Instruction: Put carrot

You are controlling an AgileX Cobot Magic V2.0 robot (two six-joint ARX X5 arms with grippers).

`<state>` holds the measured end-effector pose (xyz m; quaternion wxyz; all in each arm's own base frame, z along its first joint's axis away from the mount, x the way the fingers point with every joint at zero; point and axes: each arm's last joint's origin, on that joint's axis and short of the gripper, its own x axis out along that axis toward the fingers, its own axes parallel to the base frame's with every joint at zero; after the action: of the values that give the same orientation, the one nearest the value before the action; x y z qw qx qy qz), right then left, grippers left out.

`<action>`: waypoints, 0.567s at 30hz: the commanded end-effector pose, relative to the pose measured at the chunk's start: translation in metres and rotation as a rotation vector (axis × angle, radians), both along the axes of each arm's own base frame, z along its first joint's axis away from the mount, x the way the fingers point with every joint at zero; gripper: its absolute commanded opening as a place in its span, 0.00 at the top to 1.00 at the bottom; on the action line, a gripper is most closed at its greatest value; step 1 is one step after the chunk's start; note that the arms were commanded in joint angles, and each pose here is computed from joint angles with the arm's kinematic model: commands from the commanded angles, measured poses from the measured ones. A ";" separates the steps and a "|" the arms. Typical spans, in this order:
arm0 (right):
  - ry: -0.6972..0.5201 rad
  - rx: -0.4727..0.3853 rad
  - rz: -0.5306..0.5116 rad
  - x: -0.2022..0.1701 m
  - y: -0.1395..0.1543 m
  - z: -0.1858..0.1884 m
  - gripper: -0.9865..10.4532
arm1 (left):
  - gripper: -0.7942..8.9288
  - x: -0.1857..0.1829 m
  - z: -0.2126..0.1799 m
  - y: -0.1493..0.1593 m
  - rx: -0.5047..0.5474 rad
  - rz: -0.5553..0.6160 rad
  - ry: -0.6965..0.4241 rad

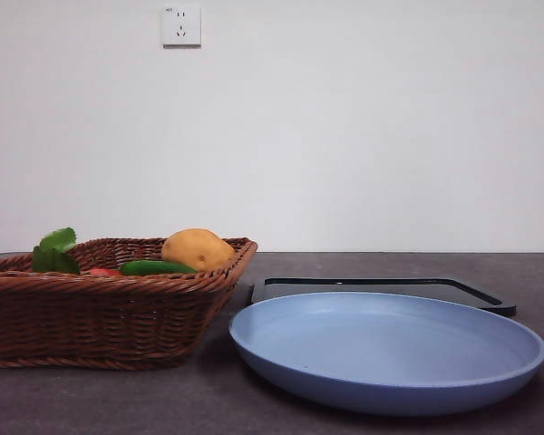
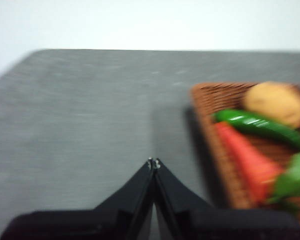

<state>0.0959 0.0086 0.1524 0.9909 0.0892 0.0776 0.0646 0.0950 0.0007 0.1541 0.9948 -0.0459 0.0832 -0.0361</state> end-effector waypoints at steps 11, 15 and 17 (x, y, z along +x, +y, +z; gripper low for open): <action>0.076 0.460 0.020 0.000 0.002 0.002 0.91 | 0.91 -0.002 0.010 -0.011 -0.399 -0.345 -0.005; 0.122 0.461 0.047 -0.002 0.003 0.009 0.91 | 0.91 -0.005 0.020 -0.010 -0.443 -0.286 0.021; 0.153 0.455 0.057 -0.003 0.004 0.016 0.91 | 0.91 -0.007 0.029 -0.009 -0.443 -0.243 0.034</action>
<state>0.0943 0.0123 0.1585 0.9336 0.3101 0.1527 0.0946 0.0900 -0.0085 0.1726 0.9457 -0.2487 0.1106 -0.1776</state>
